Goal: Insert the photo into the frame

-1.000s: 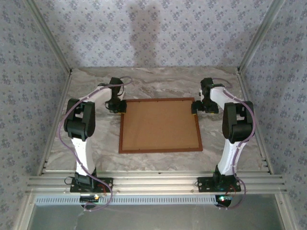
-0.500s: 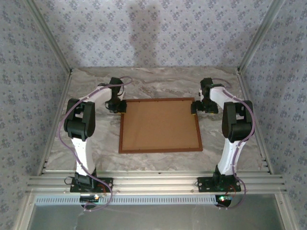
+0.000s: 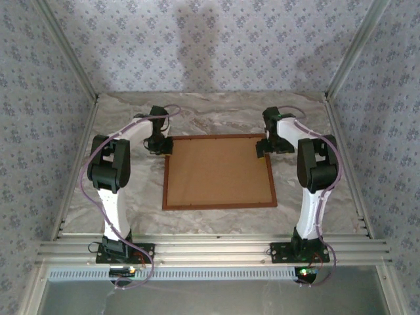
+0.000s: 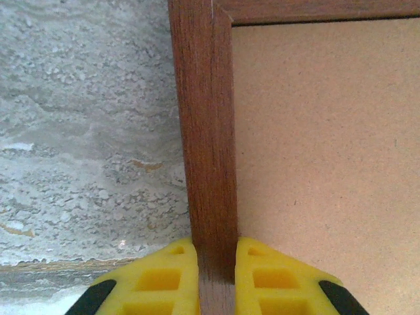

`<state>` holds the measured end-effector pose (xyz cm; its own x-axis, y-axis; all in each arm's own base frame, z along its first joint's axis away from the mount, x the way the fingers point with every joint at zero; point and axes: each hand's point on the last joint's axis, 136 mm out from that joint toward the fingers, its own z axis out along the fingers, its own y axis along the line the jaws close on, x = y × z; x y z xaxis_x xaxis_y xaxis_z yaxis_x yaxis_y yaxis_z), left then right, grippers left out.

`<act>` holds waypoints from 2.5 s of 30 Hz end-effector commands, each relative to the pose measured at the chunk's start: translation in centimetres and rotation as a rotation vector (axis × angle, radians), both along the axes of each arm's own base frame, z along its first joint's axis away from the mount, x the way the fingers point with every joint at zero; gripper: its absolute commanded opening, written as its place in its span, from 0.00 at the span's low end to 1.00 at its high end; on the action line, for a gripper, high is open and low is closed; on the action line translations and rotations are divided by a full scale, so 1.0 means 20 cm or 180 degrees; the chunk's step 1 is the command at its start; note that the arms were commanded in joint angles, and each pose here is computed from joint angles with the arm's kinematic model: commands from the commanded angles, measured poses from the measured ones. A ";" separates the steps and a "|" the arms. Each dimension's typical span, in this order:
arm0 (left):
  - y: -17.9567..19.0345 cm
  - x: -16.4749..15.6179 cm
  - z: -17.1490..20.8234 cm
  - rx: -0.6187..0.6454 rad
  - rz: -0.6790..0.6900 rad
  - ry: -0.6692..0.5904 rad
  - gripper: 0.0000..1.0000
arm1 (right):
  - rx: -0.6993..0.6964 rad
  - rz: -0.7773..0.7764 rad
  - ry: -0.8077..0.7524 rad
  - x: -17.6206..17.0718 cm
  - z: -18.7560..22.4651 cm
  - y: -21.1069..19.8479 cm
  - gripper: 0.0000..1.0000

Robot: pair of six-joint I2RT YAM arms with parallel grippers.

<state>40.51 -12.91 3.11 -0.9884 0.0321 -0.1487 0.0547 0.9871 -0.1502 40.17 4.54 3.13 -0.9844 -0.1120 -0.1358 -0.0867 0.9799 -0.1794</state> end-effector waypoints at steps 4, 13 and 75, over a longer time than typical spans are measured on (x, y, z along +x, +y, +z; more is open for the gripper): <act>-0.01 -0.05 -0.02 0.0014 -0.0039 0.0146 0.15 | -0.0066 0.0137 0.0471 -0.14 -0.15 0.08 1.00; 0.00 -0.06 -0.02 0.0041 -0.0042 0.0147 0.15 | 0.0208 -0.0004 0.0208 -0.07 0.05 0.06 1.00; 0.04 -0.02 -0.01 0.0060 0.0101 0.0151 0.00 | 0.0454 -0.1077 0.0487 -0.91 0.01 -0.08 0.94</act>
